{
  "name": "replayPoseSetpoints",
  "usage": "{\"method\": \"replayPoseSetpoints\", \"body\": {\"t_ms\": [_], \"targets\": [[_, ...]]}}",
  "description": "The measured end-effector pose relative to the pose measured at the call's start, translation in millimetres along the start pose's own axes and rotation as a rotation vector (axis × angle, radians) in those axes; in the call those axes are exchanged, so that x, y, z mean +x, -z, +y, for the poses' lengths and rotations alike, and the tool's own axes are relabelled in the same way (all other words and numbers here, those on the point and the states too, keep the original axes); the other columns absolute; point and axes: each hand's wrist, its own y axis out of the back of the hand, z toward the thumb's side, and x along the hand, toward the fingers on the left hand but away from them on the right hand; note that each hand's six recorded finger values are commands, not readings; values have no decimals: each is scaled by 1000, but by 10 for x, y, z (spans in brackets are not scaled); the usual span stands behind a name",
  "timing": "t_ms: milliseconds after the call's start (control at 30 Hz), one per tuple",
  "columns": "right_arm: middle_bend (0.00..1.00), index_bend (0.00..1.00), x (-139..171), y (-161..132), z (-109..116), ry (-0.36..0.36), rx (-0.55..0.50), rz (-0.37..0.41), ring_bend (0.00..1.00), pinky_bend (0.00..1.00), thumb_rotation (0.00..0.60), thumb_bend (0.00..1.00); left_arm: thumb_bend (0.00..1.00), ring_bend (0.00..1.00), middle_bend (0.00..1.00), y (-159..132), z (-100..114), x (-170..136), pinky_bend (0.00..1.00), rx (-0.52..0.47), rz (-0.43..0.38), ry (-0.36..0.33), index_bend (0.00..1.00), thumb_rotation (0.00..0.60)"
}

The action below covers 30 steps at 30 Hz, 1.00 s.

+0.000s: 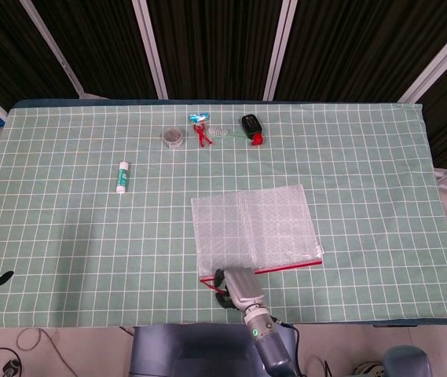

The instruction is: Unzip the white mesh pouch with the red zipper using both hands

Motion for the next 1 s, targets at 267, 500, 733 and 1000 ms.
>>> {"method": "replayPoseSetpoints", "body": {"t_ms": [267, 500, 733, 1000], "targets": [[1000, 525, -3, 23, -8, -1, 1, -2, 1000, 1000, 600, 457, 0, 0, 0, 0, -1, 1, 0, 0, 2, 1, 0, 600], [1000, 566, -8, 31, -15, -3, -5, -3, 1000, 1000, 600, 533, 0, 0, 0, -1, -2, 3, 0, 0, 3, 0, 0, 600], [1000, 585, -10, 63, -19, -5, -6, -8, 1000, 1000, 600, 566, 0, 0, 0, -1, -2, 2, 0, 0, 4, 1, 0, 600], [1000, 606, 2, 49, 33, 7, -9, 2, 1000, 1000, 600, 566, 0, 0, 0, 4, -1, 3, 0, 5, 10, -1, 0, 600]]}}
